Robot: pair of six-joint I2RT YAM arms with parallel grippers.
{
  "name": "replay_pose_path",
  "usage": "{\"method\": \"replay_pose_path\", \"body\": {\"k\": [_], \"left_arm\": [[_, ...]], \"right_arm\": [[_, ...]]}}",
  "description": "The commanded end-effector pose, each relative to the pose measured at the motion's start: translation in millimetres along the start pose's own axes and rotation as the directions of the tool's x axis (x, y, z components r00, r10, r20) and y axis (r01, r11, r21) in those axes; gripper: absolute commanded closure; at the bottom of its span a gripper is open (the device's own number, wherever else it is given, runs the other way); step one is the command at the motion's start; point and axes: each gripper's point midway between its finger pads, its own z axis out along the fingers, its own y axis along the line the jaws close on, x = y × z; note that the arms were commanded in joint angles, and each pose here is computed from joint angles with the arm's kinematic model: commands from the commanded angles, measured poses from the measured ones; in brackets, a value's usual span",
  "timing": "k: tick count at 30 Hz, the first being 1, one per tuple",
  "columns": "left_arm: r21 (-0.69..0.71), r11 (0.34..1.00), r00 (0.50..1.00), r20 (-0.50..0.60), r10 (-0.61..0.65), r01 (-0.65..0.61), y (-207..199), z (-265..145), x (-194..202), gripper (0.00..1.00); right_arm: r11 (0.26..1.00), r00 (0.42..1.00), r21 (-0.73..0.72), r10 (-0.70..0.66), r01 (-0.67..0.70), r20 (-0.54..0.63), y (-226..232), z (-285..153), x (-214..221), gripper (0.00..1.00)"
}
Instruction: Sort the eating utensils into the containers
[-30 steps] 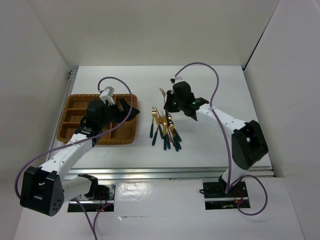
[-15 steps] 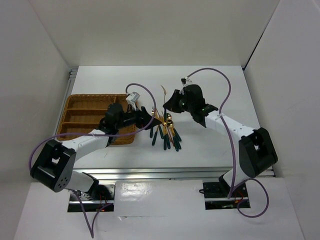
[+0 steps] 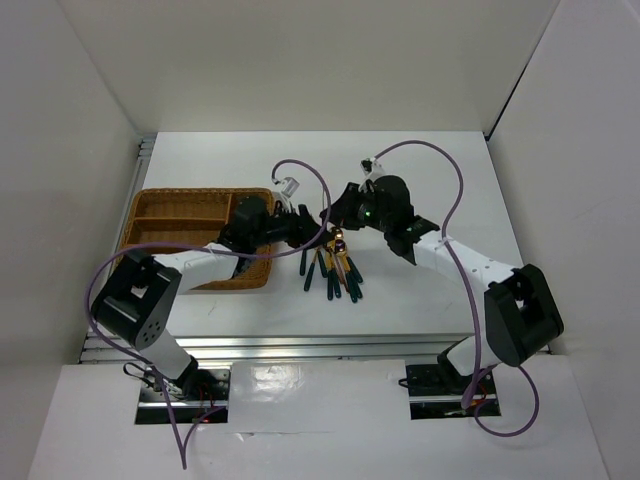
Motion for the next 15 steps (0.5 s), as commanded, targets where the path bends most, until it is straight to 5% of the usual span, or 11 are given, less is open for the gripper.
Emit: {"method": "replay_pose_path", "body": {"k": [1,4,5,9,12,15], "left_arm": [[0.076,0.995,0.997,0.062,0.052,-0.057,-22,12,-26,0.36],[0.052,0.998,0.998,0.049,0.037,-0.040,-18,15,-26,0.57],[0.052,0.998,0.998,0.049,0.037,-0.040,-18,15,-26,0.73],[0.023,0.999,0.998,0.051,0.038,-0.039,-15,14,-29,0.93],[-0.046,0.999,0.998,0.053,0.025,-0.023,-5,13,-31,0.96],[-0.125,0.992,0.999,0.040,-0.003,0.008,15,7,-34,1.00]], "right_arm": [[0.996,0.999,-0.087,-0.022,0.027,0.049,26,-3,-12,1.00],[0.997,0.999,-0.072,-0.019,0.023,0.048,22,0,-11,1.00],[0.998,0.999,-0.067,-0.017,0.020,0.041,21,0,-9,1.00],[0.999,0.999,-0.039,-0.013,0.014,0.034,18,6,-8,0.97],[1.000,0.999,0.013,-0.023,0.023,0.029,11,8,-12,0.71],[0.996,0.999,0.079,-0.038,0.036,0.024,1,6,-14,0.57]]}}
